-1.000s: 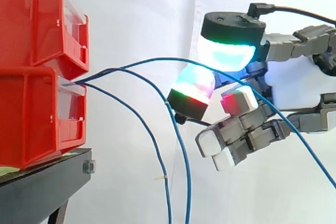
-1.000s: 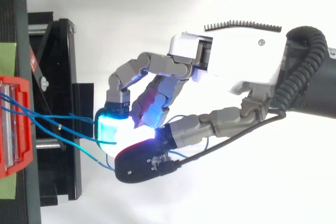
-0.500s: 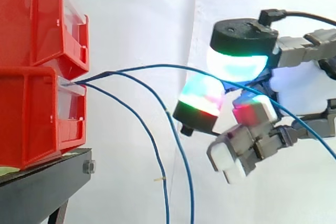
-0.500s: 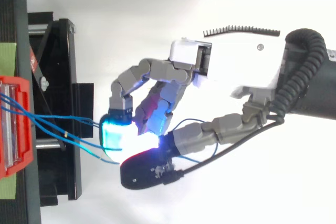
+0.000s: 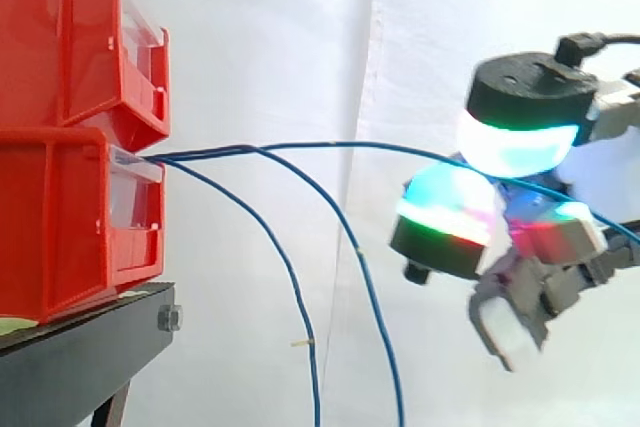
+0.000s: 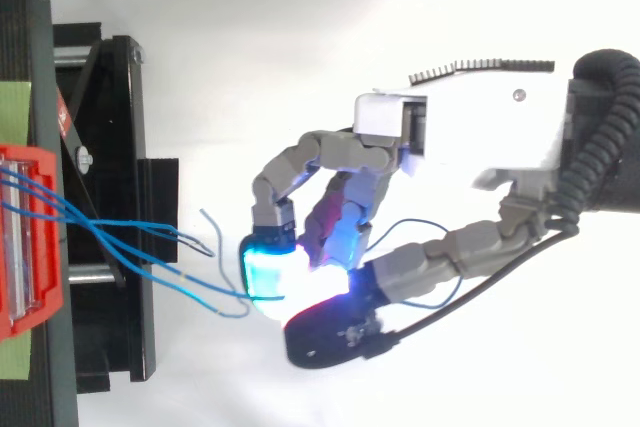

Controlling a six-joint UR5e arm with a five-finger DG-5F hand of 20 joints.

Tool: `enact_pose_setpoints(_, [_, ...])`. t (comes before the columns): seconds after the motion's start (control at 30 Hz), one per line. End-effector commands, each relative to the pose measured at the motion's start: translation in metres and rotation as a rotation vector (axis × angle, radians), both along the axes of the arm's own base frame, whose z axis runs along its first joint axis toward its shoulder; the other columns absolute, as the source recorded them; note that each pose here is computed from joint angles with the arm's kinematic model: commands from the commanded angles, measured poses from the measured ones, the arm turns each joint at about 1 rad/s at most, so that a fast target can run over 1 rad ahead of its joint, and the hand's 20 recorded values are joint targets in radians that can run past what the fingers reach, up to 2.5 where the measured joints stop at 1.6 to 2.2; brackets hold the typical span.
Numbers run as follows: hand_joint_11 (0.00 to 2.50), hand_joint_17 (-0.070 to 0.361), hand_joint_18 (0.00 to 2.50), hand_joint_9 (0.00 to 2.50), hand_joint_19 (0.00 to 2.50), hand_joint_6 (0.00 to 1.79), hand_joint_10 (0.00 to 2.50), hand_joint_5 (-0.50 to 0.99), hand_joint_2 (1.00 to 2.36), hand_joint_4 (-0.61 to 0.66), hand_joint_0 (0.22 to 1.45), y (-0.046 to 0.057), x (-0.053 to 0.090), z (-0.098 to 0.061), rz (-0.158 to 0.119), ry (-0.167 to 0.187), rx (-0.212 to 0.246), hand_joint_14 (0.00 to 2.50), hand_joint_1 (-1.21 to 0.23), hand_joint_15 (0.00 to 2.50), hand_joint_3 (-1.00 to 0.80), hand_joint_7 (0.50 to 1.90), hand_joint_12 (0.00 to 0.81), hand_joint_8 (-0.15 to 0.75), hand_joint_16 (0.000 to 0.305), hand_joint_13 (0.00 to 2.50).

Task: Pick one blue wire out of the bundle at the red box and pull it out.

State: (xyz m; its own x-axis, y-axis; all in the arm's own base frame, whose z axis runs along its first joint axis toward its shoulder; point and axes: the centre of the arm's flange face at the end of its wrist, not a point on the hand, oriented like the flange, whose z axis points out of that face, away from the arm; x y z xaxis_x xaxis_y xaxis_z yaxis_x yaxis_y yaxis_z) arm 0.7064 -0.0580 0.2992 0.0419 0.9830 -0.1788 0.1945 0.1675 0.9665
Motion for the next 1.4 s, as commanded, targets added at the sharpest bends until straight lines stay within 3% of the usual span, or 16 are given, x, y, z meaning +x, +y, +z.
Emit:
enact_pose_setpoints(0.0, [0.65, 0.138, 0.60, 1.31, 0.54, 0.88, 0.03, -0.05, 1.02, 0.00, 0.61, -0.005, -0.019, -0.004, -0.001, 0.031, -0.005, 0.02, -0.85, 0.48, -0.03, 0.98, 0.379, 0.229, 0.061, 0.84])
enact_pose_setpoints(0.03, [0.65, 0.138, 0.60, 1.31, 0.53, 0.88, 0.03, -0.05, 1.02, 0.00, 0.61, -0.004, -0.032, -0.006, -0.006, 0.017, -0.002, 0.02, -0.85, 0.47, -0.03, 0.98, 0.380, 0.233, 0.061, 0.84])
enact_pose_setpoints(0.1, [0.67, 0.138, 0.60, 1.30, 0.54, 0.88, 0.03, -0.05, 1.02, 0.00, 0.61, -0.009, -0.042, 0.006, -0.066, -0.063, 0.001, 0.02, -0.85, 0.48, -0.03, 0.97, 0.381, 0.230, 0.061, 0.84])
enact_pose_setpoints(0.13, [0.66, 0.138, 0.60, 1.30, 0.54, 0.88, 0.02, -0.05, 1.02, 0.00, 0.60, -0.010, -0.043, 0.009, -0.082, -0.078, -0.004, 0.02, -0.85, 0.47, -0.02, 0.98, 0.382, 0.230, 0.061, 0.84])
enact_pose_setpoints(0.17, [0.65, 0.138, 0.60, 1.30, 0.54, 0.88, 0.03, -0.05, 1.02, 0.00, 0.60, -0.013, -0.043, 0.013, -0.126, -0.105, -0.002, 0.02, -0.85, 0.47, -0.02, 0.96, 0.382, 0.231, 0.061, 0.84])
enact_pose_setpoints(0.2, [0.65, 0.138, 0.60, 1.30, 0.53, 0.88, 0.02, -0.05, 1.02, 0.00, 0.60, -0.016, -0.044, 0.015, -0.154, -0.107, 0.002, 0.02, -0.85, 0.47, -0.02, 0.98, 0.383, 0.227, 0.061, 0.84])
enact_pose_setpoints(0.23, [0.65, 0.138, 0.60, 1.30, 0.53, 0.88, 0.02, -0.05, 1.02, 0.00, 0.60, -0.017, -0.044, 0.014, -0.159, -0.105, 0.006, 0.02, -0.85, 0.47, -0.02, 0.97, 0.382, 0.228, 0.061, 0.84])
enact_pose_setpoints(0.4, [0.66, 0.139, 0.60, 1.29, 0.52, 0.88, 0.03, -0.05, 1.02, 0.00, 0.60, -0.017, -0.045, 0.012, -0.162, -0.099, 0.024, 0.02, -0.85, 0.47, -0.02, 0.97, 0.382, 0.232, 0.062, 0.83])
enact_pose_setpoints(1.37, [0.66, 0.140, 0.57, 1.27, 0.51, 0.88, 0.03, -0.05, 1.02, -0.01, 0.60, -0.018, -0.046, 0.012, -0.168, -0.097, 0.020, 0.02, -0.85, 0.48, -0.03, 0.95, 0.374, 0.232, 0.062, 0.82])
